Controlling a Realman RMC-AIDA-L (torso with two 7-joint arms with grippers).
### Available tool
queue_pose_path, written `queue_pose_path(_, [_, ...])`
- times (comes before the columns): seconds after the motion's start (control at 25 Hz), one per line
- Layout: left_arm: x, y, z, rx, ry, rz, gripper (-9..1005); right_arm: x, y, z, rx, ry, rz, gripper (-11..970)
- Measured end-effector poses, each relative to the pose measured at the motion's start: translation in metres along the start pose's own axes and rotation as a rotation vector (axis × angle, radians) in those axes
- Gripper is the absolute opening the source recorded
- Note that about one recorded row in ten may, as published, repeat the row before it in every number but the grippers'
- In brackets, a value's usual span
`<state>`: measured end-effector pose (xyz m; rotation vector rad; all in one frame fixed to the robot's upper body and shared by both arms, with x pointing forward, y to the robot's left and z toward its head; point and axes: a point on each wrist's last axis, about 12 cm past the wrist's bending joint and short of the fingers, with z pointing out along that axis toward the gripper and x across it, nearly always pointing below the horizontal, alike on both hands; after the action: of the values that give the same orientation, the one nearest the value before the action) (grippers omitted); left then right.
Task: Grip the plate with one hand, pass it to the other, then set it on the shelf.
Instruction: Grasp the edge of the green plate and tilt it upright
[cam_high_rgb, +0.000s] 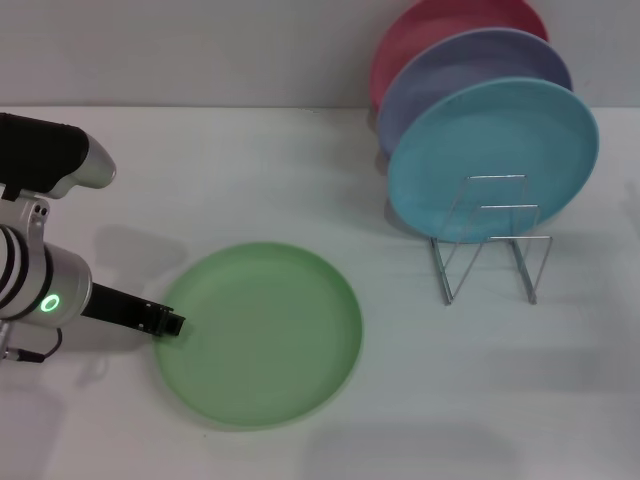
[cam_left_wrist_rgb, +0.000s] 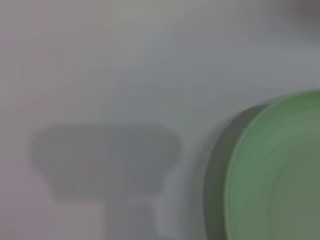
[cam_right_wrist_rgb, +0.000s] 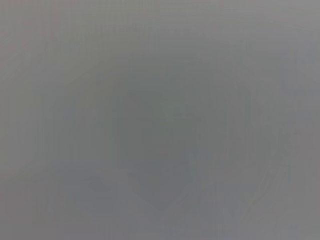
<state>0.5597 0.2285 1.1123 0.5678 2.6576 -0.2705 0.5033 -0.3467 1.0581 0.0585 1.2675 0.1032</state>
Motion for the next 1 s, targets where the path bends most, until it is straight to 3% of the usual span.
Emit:
queue_pose_path(0.32, [-0.004, -0.002, 0.0, 0.001, -0.007, 0.008, 315, 0.0, 0.0, 0.0, -0.002, 0.0, -0.001, 834])
queue_pose_path(0.52, [-0.004, -0.002, 0.001, 0.0, -0.003, 0.011, 93, 0.0, 0.0, 0.0, -0.002, -0.001, 0.0, 834])
queue_pose_path(0.64, [-0.005, -0.002, -0.001, 0.0, -0.012, 0.014, 44, -0.001, 0.0, 0.001, -0.001, -0.008, 0.0, 834])
queue_pose_path(1.0, [-0.012, -0.003, -0.009, -0.006, -0.069, 0.042, 43, -0.004, 0.002, 0.003, -0.01, -0.031, 0.001, 833])
